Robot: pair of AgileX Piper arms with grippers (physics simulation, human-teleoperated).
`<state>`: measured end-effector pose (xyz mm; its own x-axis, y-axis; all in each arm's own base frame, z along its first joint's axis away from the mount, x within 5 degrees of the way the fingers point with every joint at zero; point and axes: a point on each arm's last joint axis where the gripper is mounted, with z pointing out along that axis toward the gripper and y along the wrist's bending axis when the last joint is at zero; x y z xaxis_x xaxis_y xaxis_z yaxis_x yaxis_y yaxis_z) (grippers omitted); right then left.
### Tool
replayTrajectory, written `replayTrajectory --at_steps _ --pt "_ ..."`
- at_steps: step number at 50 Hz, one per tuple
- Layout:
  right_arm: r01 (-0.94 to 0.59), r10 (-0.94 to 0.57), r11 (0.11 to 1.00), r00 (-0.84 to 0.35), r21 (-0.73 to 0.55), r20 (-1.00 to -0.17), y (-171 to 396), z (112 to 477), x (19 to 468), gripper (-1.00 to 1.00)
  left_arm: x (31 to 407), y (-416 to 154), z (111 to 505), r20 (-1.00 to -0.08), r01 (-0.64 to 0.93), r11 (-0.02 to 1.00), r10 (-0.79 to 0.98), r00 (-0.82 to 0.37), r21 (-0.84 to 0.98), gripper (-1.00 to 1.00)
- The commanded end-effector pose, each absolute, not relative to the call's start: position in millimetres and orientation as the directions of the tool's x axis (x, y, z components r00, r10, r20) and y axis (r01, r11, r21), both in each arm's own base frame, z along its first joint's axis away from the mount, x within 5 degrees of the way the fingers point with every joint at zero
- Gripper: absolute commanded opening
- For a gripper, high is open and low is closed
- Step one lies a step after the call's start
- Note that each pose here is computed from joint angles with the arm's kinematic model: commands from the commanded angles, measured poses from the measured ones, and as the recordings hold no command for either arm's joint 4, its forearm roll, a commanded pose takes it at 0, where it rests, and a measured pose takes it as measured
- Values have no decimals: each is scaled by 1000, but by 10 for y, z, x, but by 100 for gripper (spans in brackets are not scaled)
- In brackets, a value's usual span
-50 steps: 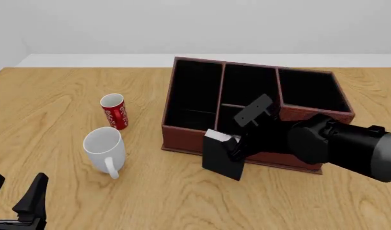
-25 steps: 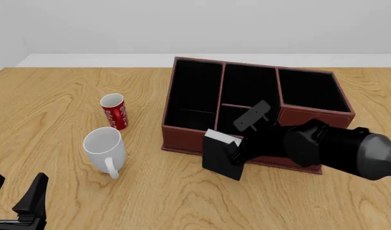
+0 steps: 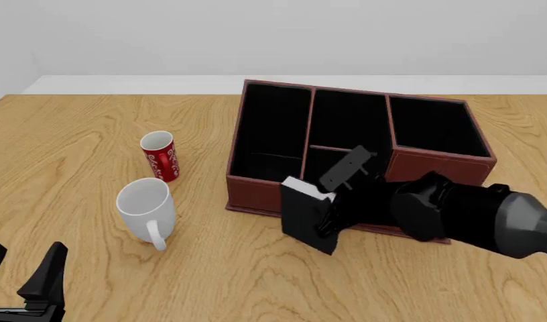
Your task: Pick up the book and place it in the right compartment of the caddy.
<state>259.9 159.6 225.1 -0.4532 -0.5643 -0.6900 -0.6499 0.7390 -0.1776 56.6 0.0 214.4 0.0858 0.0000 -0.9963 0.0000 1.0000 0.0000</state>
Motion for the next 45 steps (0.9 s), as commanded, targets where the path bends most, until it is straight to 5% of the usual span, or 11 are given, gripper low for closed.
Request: replayTrajectory --at_steps 1,45 --pt "-633 -524 766 -515 -112 -678 1622 2185 2528 -100 566 0 2144 -996 0 1000 0 86 0 100" --pt "-691 -528 714 -427 -112 -735 1517 3094 1924 -100 566 0 2144 -996 0 1000 0 86 0 100"
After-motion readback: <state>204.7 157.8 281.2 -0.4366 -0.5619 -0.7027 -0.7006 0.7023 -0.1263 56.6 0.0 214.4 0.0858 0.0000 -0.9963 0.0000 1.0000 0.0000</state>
